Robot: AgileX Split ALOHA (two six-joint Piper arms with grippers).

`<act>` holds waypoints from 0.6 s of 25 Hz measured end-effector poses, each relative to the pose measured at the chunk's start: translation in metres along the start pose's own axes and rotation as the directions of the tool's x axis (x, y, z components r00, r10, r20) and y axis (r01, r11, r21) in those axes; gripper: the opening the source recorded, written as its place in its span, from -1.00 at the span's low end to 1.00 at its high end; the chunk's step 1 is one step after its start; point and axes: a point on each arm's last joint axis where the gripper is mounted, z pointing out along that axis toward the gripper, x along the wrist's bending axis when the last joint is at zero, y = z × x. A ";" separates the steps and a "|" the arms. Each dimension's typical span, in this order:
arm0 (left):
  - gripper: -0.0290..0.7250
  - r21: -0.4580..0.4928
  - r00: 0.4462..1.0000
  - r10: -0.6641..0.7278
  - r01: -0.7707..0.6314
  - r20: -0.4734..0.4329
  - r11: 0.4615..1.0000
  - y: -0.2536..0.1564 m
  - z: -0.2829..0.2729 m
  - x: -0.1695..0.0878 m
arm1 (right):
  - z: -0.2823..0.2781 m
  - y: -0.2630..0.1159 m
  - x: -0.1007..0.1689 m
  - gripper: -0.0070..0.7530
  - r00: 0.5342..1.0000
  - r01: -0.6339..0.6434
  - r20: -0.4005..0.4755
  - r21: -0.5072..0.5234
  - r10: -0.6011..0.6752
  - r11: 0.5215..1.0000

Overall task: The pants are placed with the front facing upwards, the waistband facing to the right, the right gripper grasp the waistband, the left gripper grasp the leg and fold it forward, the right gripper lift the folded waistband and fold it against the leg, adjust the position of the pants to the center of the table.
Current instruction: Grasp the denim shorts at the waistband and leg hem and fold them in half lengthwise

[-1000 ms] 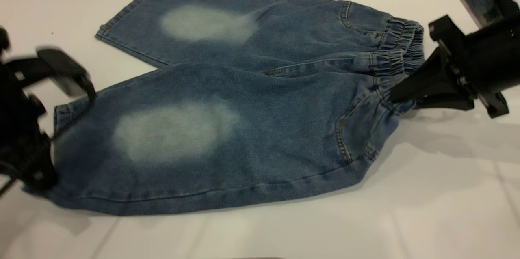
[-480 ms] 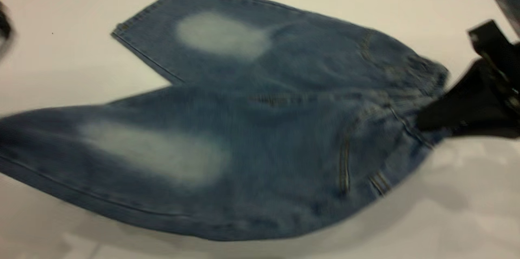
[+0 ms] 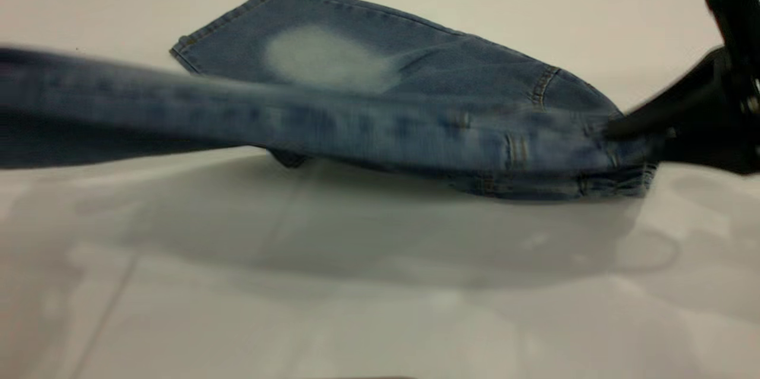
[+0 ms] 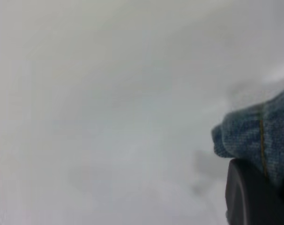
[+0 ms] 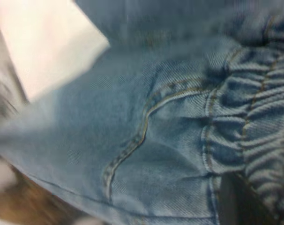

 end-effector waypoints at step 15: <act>-0.80 -0.147 0.998 0.047 -0.041 0.039 0.988 0.136 0.144 -0.007 | 0.044 0.081 0.003 -0.84 0.956 -0.292 -0.018 -0.068 0.291 0.954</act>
